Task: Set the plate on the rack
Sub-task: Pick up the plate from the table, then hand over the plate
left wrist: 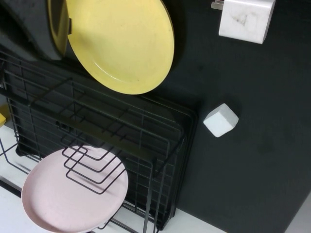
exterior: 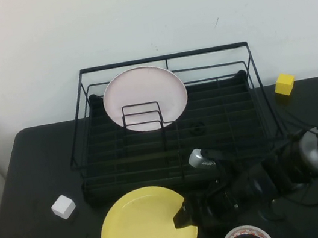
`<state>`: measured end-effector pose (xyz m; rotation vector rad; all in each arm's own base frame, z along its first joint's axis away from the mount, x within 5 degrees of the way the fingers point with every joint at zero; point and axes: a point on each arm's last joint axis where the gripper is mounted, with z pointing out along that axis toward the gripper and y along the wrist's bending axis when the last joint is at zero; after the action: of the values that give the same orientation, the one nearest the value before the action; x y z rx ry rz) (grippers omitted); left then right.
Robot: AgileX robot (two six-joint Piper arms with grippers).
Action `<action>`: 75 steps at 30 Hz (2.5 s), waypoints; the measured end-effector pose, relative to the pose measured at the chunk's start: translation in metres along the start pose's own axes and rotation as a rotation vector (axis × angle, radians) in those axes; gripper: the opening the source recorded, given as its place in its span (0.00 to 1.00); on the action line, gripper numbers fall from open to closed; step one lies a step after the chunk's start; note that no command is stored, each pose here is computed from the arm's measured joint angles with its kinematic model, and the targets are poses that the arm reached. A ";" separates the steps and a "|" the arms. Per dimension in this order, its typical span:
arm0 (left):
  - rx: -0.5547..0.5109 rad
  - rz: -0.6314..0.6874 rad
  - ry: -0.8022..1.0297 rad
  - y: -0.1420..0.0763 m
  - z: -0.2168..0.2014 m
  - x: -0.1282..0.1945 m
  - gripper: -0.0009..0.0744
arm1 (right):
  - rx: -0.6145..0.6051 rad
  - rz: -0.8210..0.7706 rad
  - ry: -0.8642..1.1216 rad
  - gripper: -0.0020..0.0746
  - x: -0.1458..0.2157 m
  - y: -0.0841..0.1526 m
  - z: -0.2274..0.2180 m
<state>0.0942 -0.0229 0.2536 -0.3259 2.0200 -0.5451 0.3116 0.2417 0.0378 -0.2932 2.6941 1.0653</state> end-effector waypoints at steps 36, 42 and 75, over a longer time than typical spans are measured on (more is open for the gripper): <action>0.142 -0.060 0.253 -0.039 -0.033 -0.014 0.16 | -0.051 -0.471 -0.029 0.04 -0.022 0.091 -0.082; 0.141 -0.072 0.276 -0.041 -0.034 -0.013 0.63 | -0.129 -0.582 -0.127 0.04 -0.025 0.133 -0.132; 0.161 0.575 0.043 -0.040 -0.013 -0.038 0.11 | -0.507 -0.985 -0.349 0.74 -0.017 0.199 -0.204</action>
<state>0.1009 -0.0377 0.3079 0.3612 1.9746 -0.3449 0.2462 0.2447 0.3160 -1.2152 1.5636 1.2372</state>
